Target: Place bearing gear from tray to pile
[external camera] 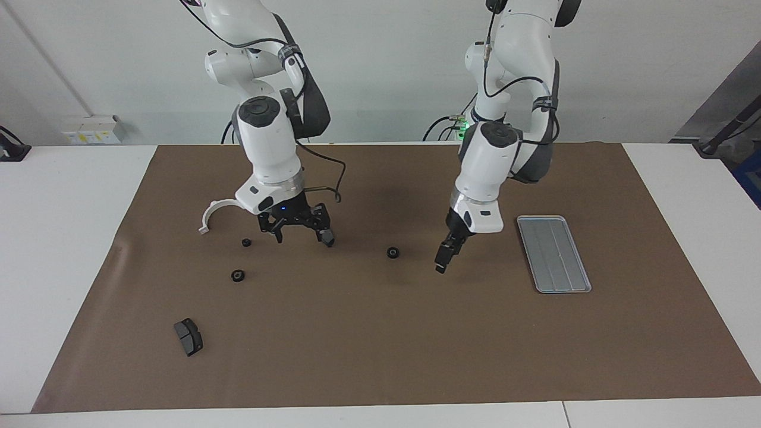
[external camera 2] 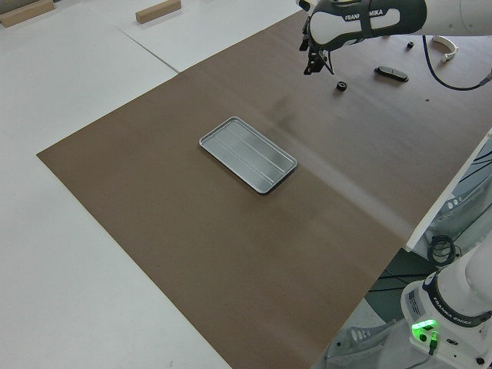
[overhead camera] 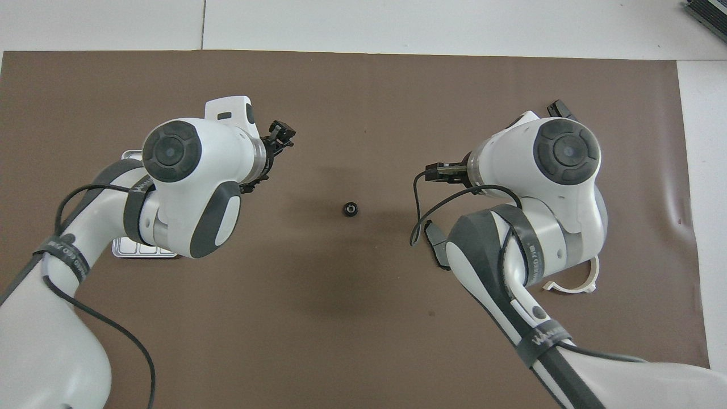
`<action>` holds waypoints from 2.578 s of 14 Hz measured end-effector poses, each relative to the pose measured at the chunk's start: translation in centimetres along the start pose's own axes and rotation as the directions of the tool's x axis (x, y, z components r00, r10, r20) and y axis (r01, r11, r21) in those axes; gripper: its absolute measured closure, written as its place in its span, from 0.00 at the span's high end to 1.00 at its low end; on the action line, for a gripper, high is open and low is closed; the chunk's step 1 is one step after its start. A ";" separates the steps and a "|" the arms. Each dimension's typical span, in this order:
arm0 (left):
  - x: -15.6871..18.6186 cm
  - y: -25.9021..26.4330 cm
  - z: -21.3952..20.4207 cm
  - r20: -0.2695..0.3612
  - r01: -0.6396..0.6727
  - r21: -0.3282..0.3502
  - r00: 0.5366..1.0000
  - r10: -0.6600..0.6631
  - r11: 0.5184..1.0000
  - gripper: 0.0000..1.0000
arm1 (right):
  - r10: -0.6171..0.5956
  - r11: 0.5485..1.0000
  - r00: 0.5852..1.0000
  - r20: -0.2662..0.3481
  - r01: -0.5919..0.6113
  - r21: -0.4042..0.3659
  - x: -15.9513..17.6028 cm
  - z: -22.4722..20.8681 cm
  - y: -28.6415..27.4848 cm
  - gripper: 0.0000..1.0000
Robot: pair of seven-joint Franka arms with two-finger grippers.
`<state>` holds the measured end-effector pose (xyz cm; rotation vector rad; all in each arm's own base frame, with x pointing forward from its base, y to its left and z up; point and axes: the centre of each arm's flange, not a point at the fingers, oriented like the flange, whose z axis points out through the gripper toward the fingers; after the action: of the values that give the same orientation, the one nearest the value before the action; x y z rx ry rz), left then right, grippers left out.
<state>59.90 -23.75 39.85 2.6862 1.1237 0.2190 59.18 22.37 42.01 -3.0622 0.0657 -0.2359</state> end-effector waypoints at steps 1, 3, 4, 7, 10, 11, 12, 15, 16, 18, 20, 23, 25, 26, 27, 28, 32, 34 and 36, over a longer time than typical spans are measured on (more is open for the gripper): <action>1.9 -1.2 -0.9 0.002 -0.039 0.026 0.999 0.039 0.999 0.98 | 0.009 1.000 1.000 -0.004 -0.009 0.005 0.2 0.5 -1.9 1.00; 5.5 -3.7 -2.6 0.017 -0.132 0.074 0.991 0.131 0.989 1.00 | 0.017 1.000 1.000 -0.006 -0.016 0.013 0.2 1.7 -5.3 1.00; 6.9 -4.9 -3.1 0.037 -0.192 0.098 0.981 0.189 0.977 1.00 | 0.019 1.000 1.000 -0.009 -0.019 0.017 -0.1 2.4 -7.1 1.00; 11.0 -9.4 -4.3 0.158 -0.435 0.155 0.897 0.412 0.887 1.00 | 0.013 1.000 1.000 -0.003 -0.013 0.026 -2.6 5.9 -13.1 1.00; 14.7 -13.8 -7.9 0.248 -0.589 0.146 0.800 0.547 0.795 1.00 | 0.010 1.000 1.000 -0.008 -0.010 0.018 -4.5 9.7 -16.5 1.00; 15.4 -14.6 -9.7 0.251 -0.602 0.144 0.790 0.559 0.786 1.00 | 0.006 1.000 1.000 -0.004 -0.006 0.014 -4.8 10.4 -16.9 1.00; 15.7 -15.1 -11.7 0.243 -0.605 0.144 0.789 0.565 0.783 1.00 | 0.000 1.000 1.000 0.002 0.000 0.010 -5.2 10.9 -17.2 1.00; 14.6 -15.8 -17.8 0.205 -0.609 0.148 0.789 0.579 0.779 1.00 | -0.010 1.000 1.000 0.005 0.010 0.003 -6.1 12.2 -18.1 0.99; 14.3 -16.3 -19.8 0.195 -0.615 0.149 0.786 0.587 0.774 1.00 | -0.017 1.000 1.000 0.008 0.018 -0.005 -6.4 12.6 -18.2 0.97; 14.2 -17.9 -23.3 0.192 -0.642 0.144 0.764 0.616 0.753 1.00 | -0.040 0.999 0.999 0.011 0.040 -0.024 -7.0 13.4 -18.3 0.72; 14.1 -18.7 -25.3 0.194 -0.678 0.135 0.733 0.652 0.722 1.00 | -0.044 0.999 0.999 0.006 0.044 -0.028 -6.9 13.6 -18.2 0.70; 13.6 -18.0 -25.7 0.186 -0.707 0.129 0.706 0.683 0.696 1.00 | -0.042 0.999 0.999 -0.019 0.042 -0.017 -6.4 13.3 -18.0 0.70; 13.2 -17.2 -25.7 0.165 -0.718 0.128 0.695 0.699 0.684 1.00 | -0.050 0.999 0.999 -0.022 0.049 -0.022 -6.4 13.4 -18.0 0.67; 12.9 -16.5 -25.6 0.143 -0.728 0.127 0.686 0.713 0.674 1.00 | -0.057 0.998 0.998 -0.025 0.056 -0.026 -6.5 13.4 -18.1 0.67; 12.6 -15.8 -25.4 0.128 -0.738 0.124 0.675 0.727 0.664 1.00 | -0.060 0.998 0.998 -0.025 0.059 -0.028 -6.6 13.4 -18.1 0.66; 12.4 -15.2 -25.0 0.123 -0.745 0.121 0.667 0.735 0.656 1.00 | -0.061 0.998 0.998 -0.025 0.061 -0.029 -6.6 13.5 -18.1 0.65; 13.8 -13.8 -22.5 0.138 -0.750 0.110 0.662 0.737 0.652 1.00 | -0.062 0.998 0.998 -0.019 0.062 -0.034 -6.8 13.8 -18.0 0.49; 15.0 -12.8 -21.7 0.142 -0.749 0.105 0.662 0.736 0.654 1.00 | -0.059 0.998 0.998 -0.022 0.058 -0.035 -6.7 13.6 -17.9 0.36; 15.3 -12.5 -21.2 0.150 -0.750 0.103 0.661 0.735 0.653 1.00 | -0.012 0.999 1.000 -0.024 0.011 -0.034 -6.7 13.6 -17.8 0.35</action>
<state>57.29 -1.17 57.87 3.1042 -0.0808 0.1240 55.34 41.36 28.85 -3.0945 0.0539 -0.2757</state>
